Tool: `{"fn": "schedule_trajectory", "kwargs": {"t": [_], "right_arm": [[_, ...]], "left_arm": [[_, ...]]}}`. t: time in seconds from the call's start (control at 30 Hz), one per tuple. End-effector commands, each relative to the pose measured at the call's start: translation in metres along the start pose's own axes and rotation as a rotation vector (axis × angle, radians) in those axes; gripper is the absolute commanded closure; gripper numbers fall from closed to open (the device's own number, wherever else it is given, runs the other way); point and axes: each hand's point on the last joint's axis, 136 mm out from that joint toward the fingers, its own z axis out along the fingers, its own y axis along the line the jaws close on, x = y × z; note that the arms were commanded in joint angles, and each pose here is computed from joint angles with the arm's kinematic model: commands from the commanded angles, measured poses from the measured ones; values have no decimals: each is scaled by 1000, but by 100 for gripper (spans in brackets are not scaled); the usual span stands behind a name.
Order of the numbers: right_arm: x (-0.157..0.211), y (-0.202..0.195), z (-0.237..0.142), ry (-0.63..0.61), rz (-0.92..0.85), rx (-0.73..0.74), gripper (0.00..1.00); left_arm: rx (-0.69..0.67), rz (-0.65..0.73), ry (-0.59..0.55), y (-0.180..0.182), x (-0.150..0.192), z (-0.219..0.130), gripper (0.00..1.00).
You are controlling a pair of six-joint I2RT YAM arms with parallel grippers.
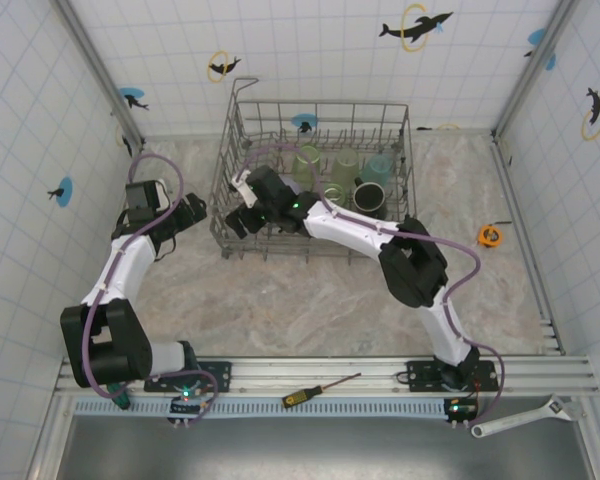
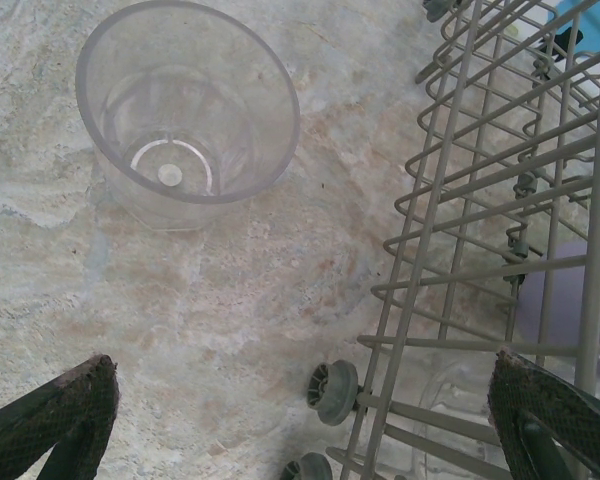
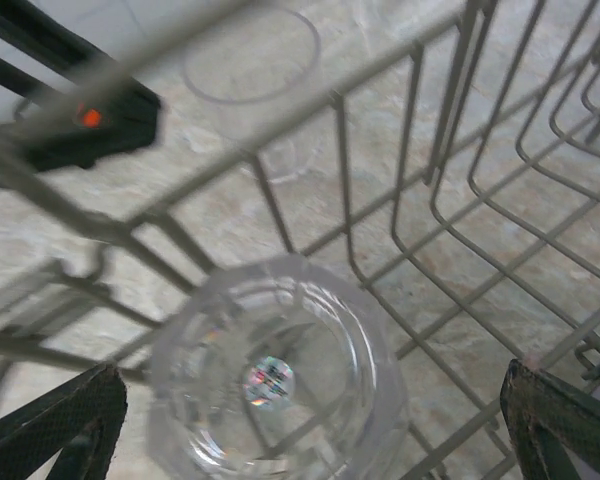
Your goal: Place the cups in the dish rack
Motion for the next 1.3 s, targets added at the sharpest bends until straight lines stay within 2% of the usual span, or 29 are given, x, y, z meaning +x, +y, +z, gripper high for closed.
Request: {"fn": "schedule_trajectory", "kwargs": {"t": [0.0,0.17,0.43,0.6,0.9,1.27], "right_arm": [[-50,25,-37,-150,14,-75,0],[-50,25,-42,-161,16,-75,0],[-29,-2,-55,-94,-103,91,0],[-23,-3,-71,-90,-131,103,0],[-19,-6,-120,-175,-97,119,0],[5,-34,-186,-231,22,234,0]], "left_arm": [[8,7,7,2,5,1,2],[10,5,7,1,4,1,3],[4,5,10,2,5,2,2],[0,5,9,4,5,2,2],[-11,4,7,5,5,2,2],[-40,2,-8,10,3,1,2]]}}
